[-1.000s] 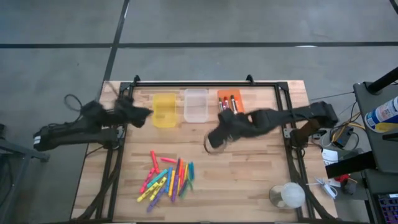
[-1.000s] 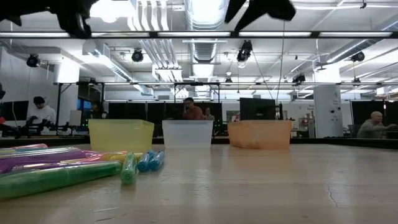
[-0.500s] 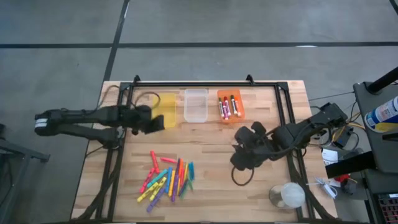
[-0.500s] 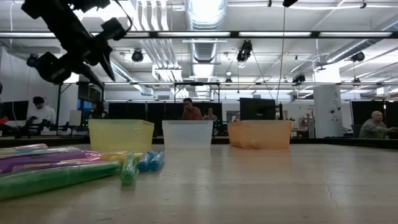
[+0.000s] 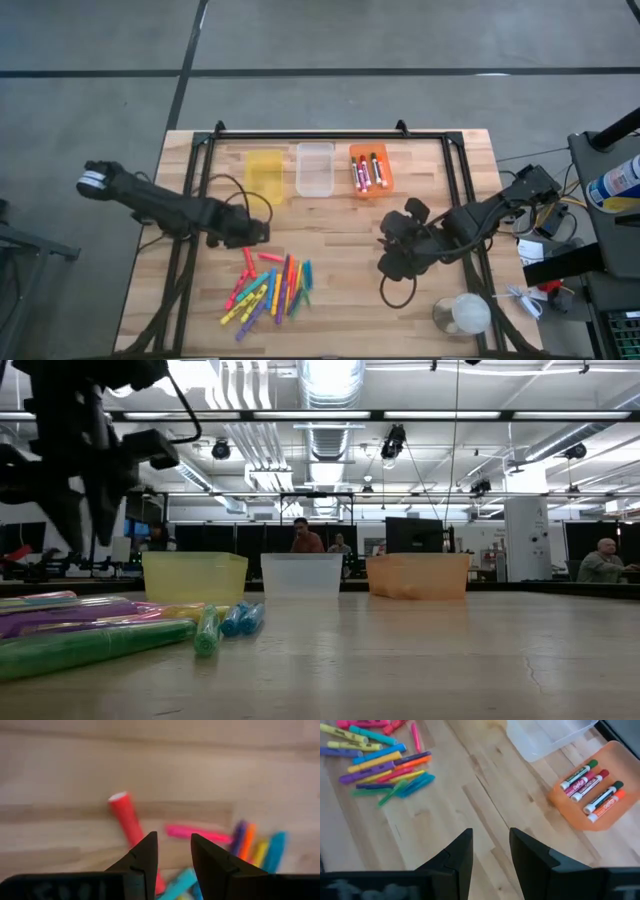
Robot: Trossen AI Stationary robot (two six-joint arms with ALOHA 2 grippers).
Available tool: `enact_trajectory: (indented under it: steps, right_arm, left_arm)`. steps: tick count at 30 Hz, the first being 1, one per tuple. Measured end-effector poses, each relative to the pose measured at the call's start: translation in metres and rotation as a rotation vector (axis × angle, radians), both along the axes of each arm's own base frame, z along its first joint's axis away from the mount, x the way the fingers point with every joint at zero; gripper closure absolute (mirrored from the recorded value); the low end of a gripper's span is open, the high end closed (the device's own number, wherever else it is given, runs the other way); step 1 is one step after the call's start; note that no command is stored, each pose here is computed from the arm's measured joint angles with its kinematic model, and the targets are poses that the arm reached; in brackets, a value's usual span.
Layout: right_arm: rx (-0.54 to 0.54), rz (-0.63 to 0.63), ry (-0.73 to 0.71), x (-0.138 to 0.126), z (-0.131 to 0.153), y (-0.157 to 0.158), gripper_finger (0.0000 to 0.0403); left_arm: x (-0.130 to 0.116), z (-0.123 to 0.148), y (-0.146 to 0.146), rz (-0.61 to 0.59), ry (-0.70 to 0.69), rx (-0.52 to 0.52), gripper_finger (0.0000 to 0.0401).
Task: Pick & Place Markers
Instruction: Put the red highlighter pen into the yellow bin
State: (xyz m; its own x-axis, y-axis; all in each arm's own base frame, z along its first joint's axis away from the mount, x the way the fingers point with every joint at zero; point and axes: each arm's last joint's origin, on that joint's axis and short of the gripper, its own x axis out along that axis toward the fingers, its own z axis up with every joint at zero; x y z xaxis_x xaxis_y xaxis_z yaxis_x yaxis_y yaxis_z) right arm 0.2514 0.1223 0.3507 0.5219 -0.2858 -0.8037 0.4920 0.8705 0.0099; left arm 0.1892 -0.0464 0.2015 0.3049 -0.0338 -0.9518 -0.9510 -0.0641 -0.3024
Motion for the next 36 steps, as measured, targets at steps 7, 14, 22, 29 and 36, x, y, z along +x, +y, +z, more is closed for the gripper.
enact_trajectory:
  steps: [7, 14, 22, 29, 36]
  right_arm:
    - [-0.014, 0.012, 0.016, 0.0, -0.004, 0.0, 0.0282]
    - [-0.026, 0.031, 0.023, 0.0, -0.004, 0.0, 0.0282]
    - [-0.03, 0.038, 0.033, -0.001, -0.004, 0.001, 0.0282]
    - [-0.038, 0.051, 0.038, -0.001, -0.004, 0.0, 0.0282]
    - [-0.04, 0.053, 0.04, -0.001, -0.004, 0.0, 0.0282]
  left_arm:
    - [0.0, -0.006, -0.009, -0.024, 0.219, 0.034, 0.0289]
    - [0.017, -0.021, -0.014, -0.032, 0.217, 0.016, 0.0289]
    - [0.023, -0.036, -0.017, -0.058, 0.281, 0.009, 0.0289]
    - [0.028, -0.049, -0.019, -0.079, 0.332, 0.007, 0.0289]
    - [0.031, -0.057, -0.018, -0.139, 0.357, 0.02, 0.0289]
